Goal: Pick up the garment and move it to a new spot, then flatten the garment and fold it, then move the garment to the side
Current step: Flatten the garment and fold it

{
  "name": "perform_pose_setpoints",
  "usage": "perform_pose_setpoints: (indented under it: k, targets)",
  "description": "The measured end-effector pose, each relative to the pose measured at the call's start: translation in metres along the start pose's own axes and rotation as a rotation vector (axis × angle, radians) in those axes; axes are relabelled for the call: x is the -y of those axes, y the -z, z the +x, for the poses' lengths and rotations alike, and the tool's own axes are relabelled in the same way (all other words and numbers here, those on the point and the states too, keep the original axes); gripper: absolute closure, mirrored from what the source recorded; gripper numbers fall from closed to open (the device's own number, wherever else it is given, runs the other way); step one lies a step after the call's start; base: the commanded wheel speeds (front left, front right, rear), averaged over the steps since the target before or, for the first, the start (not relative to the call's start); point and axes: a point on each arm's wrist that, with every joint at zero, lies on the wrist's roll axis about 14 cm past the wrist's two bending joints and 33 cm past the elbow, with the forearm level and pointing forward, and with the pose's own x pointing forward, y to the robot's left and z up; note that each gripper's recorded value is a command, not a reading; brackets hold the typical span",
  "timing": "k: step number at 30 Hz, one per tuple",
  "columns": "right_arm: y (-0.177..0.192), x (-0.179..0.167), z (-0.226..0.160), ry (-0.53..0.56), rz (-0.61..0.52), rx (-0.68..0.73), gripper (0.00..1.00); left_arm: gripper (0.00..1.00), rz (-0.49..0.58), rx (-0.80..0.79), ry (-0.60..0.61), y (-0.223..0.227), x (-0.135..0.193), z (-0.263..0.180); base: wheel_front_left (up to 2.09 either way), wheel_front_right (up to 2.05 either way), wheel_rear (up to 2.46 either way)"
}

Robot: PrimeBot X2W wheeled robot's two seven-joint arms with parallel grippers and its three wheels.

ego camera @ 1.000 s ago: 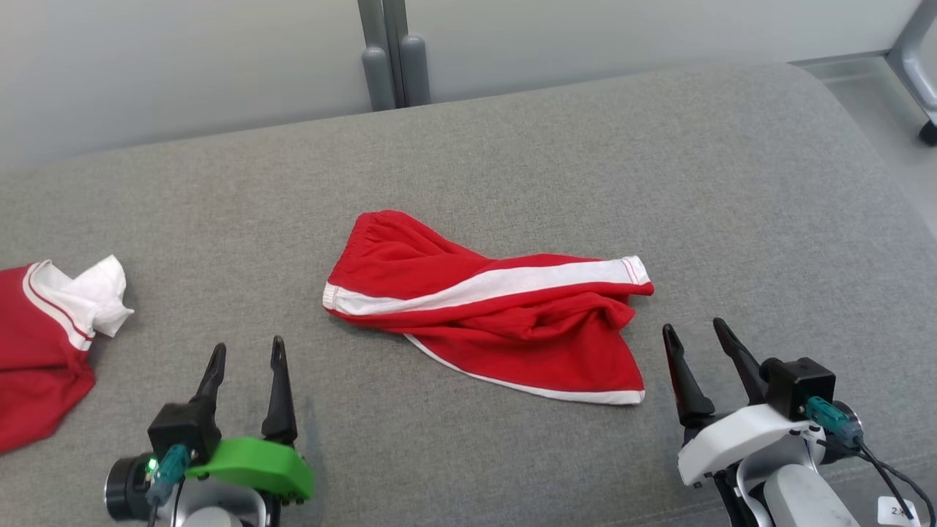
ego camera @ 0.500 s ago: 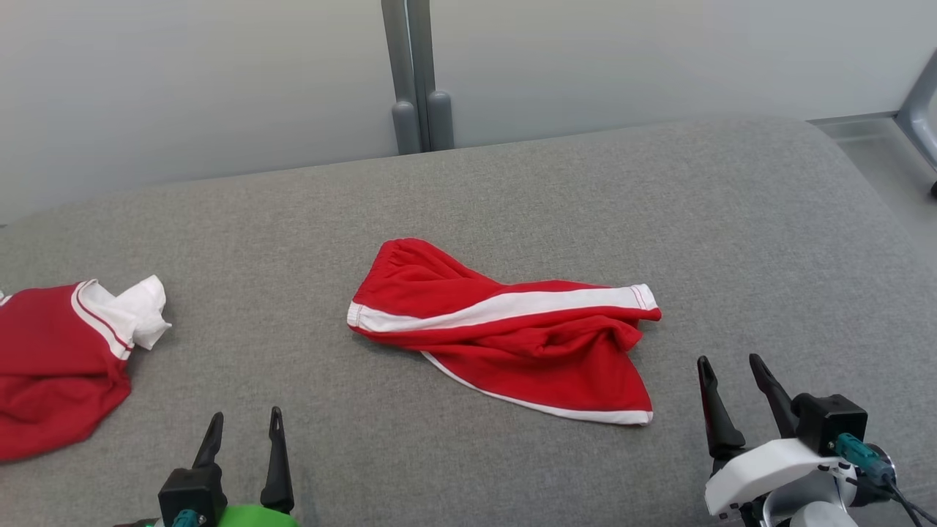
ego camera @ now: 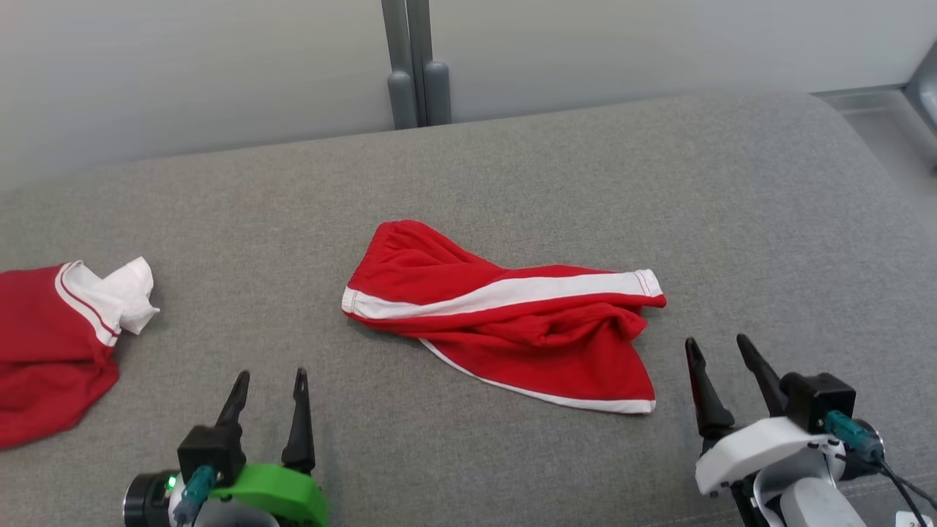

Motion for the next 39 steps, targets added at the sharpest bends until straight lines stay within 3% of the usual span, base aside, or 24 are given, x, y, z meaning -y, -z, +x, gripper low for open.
perform_pose_setpoints:
  k: [8, 15, 32, 33, 34, 36, 39]
  targets:
    - [-0.001, 0.0, 0.04, -0.009, 0.026, -0.001, 0.0, 0.0, -0.052, 0.023, 0.089, -0.012, 0.019, 0.055, 0.0, 0.0, 0.0]
    - [0.007, 0.006, 0.071, -0.004, 0.05, -0.023, 0.0, 0.0, -0.088, -0.04, 0.135, 0.009, 0.027, 0.086, 0.0, 0.0, 0.0]
    - [0.033, 0.015, 0.082, 0.017, 0.06, -0.082, 0.0, 0.0, -0.149, -0.147, 0.229, 0.046, 0.054, 0.114, 0.0, 0.0, 0.0]
    - [0.033, 0.016, 0.082, 0.019, 0.061, -0.08, 0.0, 0.1, -0.145, -0.152, 0.231, 0.047, 0.054, 0.113, 0.0, 0.0, 0.0]
    - [0.032, 0.016, 0.082, 0.021, 0.062, -0.077, 0.0, 0.52, -0.144, -0.156, 0.233, 0.048, 0.054, 0.113, 0.0, 0.0, 0.0]
    - [0.032, 0.016, 0.082, 0.023, 0.063, -0.077, 0.0, 1.0, -0.144, -0.161, 0.238, 0.05, 0.055, 0.113, 0.0, 0.0, 0.0]
    - [0.033, 0.016, 0.083, 0.023, 0.065, -0.078, 0.0, 1.0, -0.143, -0.161, 0.237, 0.05, 0.055, 0.113, 0.0, 0.0, 0.0]
